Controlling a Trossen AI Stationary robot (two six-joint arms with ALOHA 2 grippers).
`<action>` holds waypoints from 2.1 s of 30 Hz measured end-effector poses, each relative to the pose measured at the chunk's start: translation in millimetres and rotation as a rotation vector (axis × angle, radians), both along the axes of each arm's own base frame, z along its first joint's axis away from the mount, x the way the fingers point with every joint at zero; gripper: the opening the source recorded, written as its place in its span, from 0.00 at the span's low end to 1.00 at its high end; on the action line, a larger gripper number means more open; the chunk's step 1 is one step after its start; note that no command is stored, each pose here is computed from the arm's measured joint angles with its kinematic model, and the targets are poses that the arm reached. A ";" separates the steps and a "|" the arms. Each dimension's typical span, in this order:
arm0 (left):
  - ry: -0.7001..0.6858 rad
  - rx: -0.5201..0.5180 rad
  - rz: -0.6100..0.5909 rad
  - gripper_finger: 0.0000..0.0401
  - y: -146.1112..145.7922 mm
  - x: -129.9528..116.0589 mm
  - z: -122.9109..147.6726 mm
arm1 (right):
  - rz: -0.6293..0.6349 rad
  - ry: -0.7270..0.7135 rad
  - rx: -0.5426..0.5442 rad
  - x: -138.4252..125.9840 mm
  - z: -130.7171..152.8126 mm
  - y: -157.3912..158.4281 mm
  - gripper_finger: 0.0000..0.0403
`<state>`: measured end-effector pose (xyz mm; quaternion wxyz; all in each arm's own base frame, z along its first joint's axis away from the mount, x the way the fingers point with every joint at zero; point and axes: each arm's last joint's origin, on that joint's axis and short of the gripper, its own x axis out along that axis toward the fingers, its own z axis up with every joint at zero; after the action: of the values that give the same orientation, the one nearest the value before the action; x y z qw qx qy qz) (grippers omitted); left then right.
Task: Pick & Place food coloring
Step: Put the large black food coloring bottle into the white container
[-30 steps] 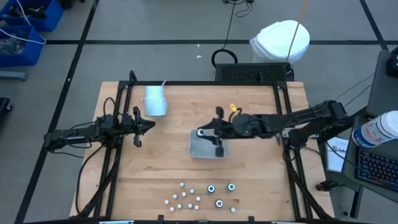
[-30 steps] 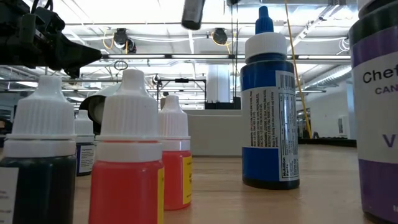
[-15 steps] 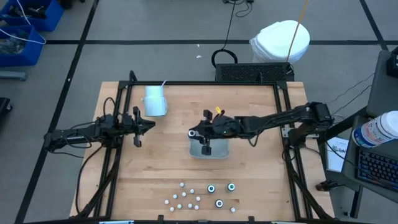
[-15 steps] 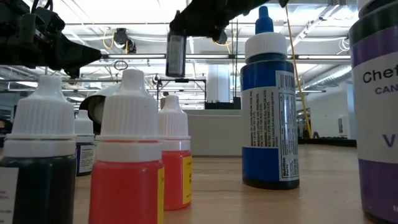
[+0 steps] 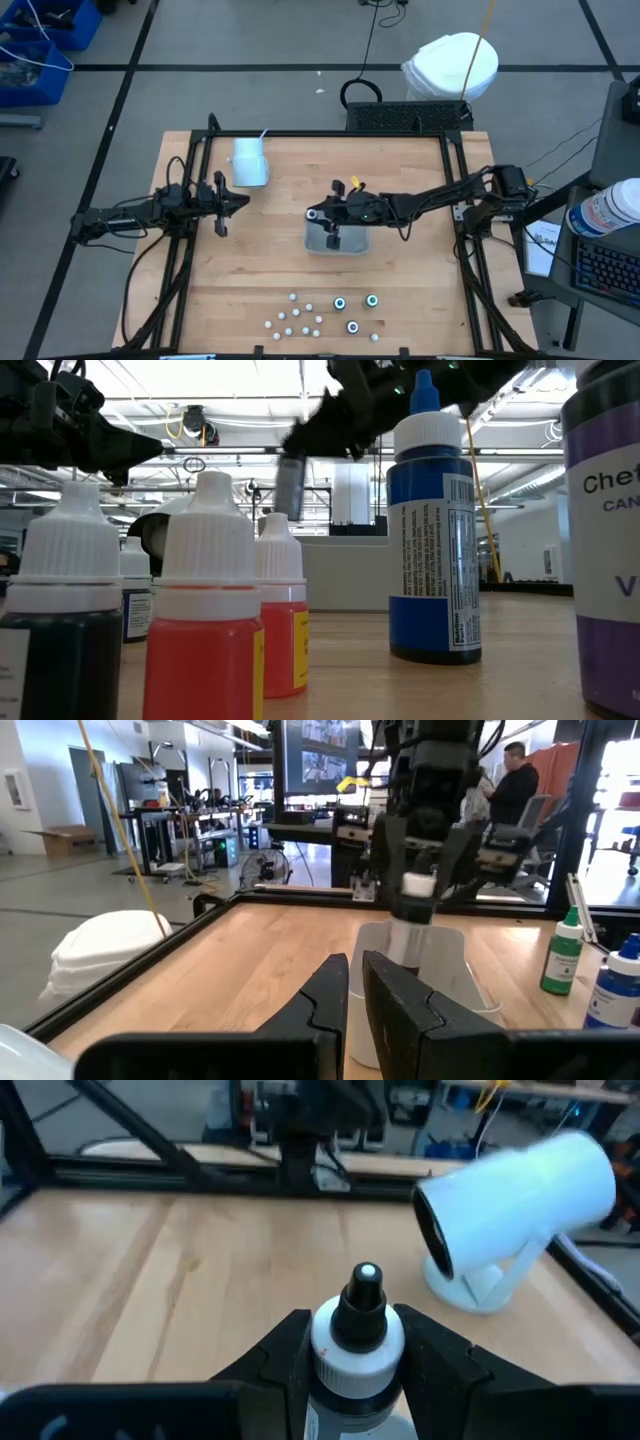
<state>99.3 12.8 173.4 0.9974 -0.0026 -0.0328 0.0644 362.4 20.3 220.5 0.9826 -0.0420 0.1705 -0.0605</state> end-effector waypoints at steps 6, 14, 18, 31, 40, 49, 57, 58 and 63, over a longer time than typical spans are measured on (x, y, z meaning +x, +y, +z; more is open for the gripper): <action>0.002 0.004 0.004 0.10 0.1 0.1 -0.1 | -0.016 0.025 0.019 -2.2 -5.7 -0.6 0.28; 0.001 0.003 0.008 0.10 0.2 0.1 0.0 | -0.035 0.037 0.051 -2.8 -7.3 -1.5 0.28; 0.001 0.004 0.008 0.10 0.2 0.1 0.0 | -0.039 0.060 0.065 -0.5 -15.3 -1.2 0.28; 0.001 0.006 0.008 0.10 0.2 0.1 0.0 | -0.077 0.098 0.086 10.4 -43.7 -9.6 0.28; 0.007 0.005 0.008 0.10 0.2 0.2 -0.5 | -0.103 0.095 0.089 14.5 -54.0 -9.9 0.28; 0.007 0.004 0.008 0.10 0.3 0.1 -0.6 | -0.107 0.104 0.100 14.0 -55.2 -9.3 0.28; 0.007 0.004 0.008 0.10 0.2 0.2 -0.6 | -0.119 0.046 0.140 4.0 -65.8 -9.7 0.28; 0.007 0.004 0.008 0.10 0.2 0.1 -0.6 | -0.120 0.030 0.150 2.1 -67.5 -9.7 0.28; 0.007 0.004 0.008 0.10 0.2 0.1 -0.6 | -0.125 0.033 0.152 -4.9 -75.3 -10.3 0.29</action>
<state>99.4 13.0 172.8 0.9972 -0.0003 -0.0296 0.0681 357.5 10.0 145.2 0.9743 0.0423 0.1931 -0.1078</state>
